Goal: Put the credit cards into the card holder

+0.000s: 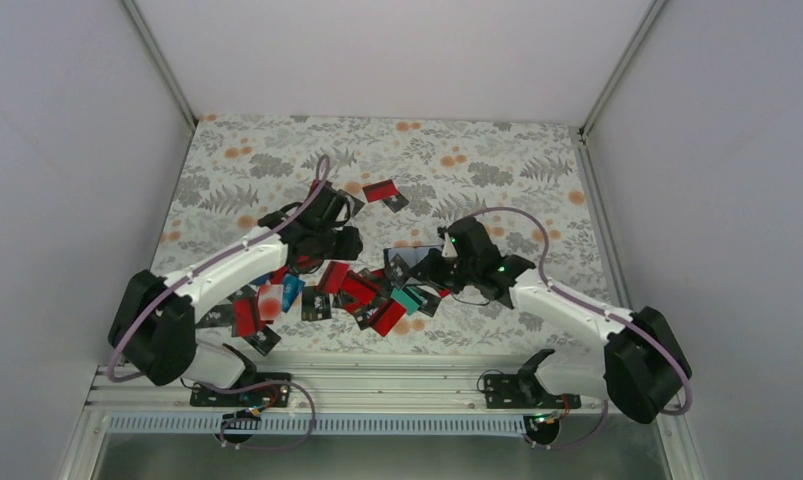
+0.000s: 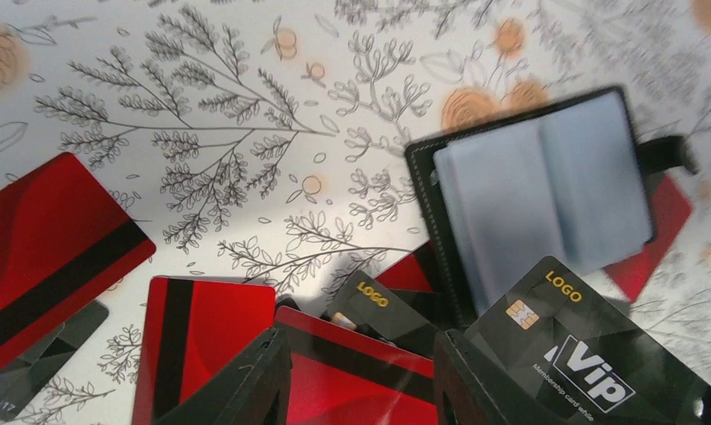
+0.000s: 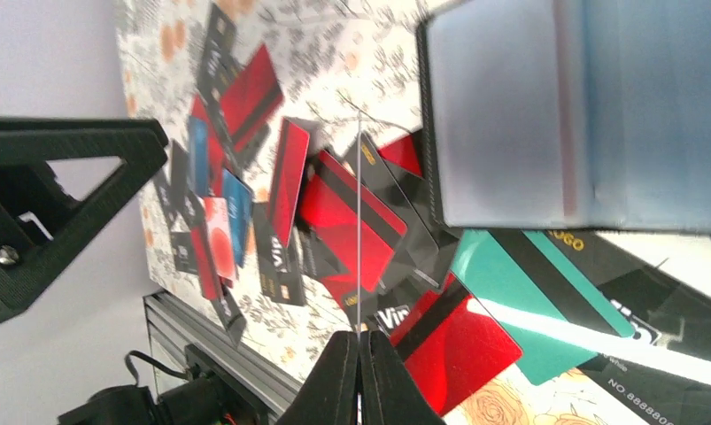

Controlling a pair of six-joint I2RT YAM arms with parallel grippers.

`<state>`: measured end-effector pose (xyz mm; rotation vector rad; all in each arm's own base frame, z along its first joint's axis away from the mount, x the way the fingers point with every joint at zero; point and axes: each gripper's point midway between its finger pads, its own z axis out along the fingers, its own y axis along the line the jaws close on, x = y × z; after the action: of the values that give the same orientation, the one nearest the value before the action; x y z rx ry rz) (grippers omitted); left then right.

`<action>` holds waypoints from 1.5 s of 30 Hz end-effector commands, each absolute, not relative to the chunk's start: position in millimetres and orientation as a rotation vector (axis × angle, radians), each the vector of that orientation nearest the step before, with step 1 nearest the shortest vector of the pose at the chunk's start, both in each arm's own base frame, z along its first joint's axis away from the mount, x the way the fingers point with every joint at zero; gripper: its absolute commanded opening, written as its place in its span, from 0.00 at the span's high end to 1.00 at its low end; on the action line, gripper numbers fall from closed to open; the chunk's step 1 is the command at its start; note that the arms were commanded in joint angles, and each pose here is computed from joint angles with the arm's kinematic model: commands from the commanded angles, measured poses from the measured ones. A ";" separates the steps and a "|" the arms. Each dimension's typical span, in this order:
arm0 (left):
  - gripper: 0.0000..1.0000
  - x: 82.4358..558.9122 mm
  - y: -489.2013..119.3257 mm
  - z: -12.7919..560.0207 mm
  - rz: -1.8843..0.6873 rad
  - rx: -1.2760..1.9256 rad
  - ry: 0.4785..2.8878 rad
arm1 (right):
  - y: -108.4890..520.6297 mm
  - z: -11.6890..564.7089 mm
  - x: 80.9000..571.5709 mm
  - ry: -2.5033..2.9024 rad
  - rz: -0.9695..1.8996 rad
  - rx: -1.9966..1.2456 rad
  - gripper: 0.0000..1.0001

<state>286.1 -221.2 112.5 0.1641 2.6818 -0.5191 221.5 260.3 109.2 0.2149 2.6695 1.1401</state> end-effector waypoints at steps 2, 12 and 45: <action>0.52 290.6 -226.5 162.9 -0.650 0.025 2.564 | 248.7 159.5 245.4 2.509 1.140 0.186 0.96; 0.48 284.2 -264.8 260.3 -1.143 -0.025 2.213 | 227.4 241.2 271.6 2.192 1.367 0.308 0.96; 0.63 271.8 -319.8 358.4 -1.585 0.059 1.785 | 210.5 362.6 254.2 1.769 1.735 0.290 0.96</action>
<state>271.4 -324.4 353.6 0.0830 1.8158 -1.5928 258.1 214.3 345.3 0.3236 1.8347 1.7154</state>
